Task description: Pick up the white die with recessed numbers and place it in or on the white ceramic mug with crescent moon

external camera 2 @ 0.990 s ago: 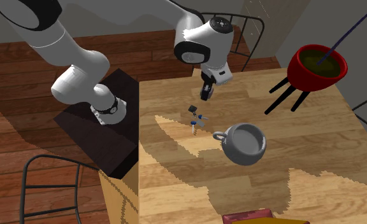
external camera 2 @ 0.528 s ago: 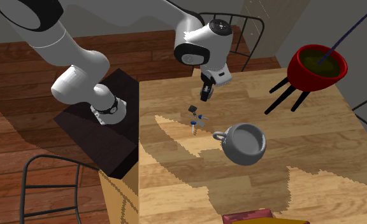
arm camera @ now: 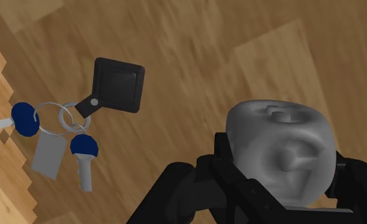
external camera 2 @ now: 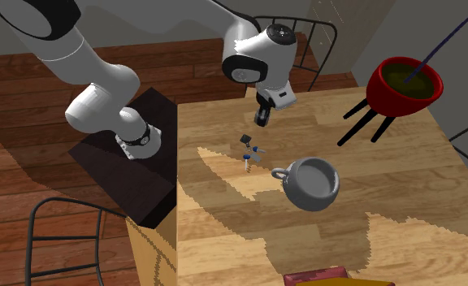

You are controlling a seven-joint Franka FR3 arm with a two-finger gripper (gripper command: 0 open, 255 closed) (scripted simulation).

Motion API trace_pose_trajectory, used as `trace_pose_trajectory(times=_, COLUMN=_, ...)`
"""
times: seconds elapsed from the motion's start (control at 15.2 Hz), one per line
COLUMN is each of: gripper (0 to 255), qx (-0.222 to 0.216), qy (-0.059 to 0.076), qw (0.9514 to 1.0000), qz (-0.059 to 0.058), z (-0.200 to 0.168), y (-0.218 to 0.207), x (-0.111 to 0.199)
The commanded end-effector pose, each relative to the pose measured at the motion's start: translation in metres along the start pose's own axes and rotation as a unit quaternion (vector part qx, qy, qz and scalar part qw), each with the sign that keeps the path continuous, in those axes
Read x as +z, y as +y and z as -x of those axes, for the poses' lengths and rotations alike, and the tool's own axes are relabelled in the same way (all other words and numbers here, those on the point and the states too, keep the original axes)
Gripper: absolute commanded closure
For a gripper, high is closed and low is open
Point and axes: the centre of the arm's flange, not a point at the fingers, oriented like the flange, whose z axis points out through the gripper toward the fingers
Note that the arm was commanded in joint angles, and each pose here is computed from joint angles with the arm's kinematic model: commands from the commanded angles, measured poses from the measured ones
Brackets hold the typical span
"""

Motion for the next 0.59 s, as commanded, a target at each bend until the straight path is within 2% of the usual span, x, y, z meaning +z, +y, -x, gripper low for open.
trace_pose_trajectory(times=0.0, gripper=255, qx=0.0, qy=-0.001, qw=1.0, qz=0.0, z=0.0, y=0.001, x=0.001)
trace_pose_trajectory(times=0.13, gripper=255, qx=0.0, qy=-0.001, qw=1.0, qz=0.0, z=0.0, y=0.001, x=0.001)
trace_pose_trajectory(times=0.53, gripper=255, qx=0.0, qy=-0.001, qw=1.0, qz=0.0, z=0.0, y=0.0, x=-0.031)
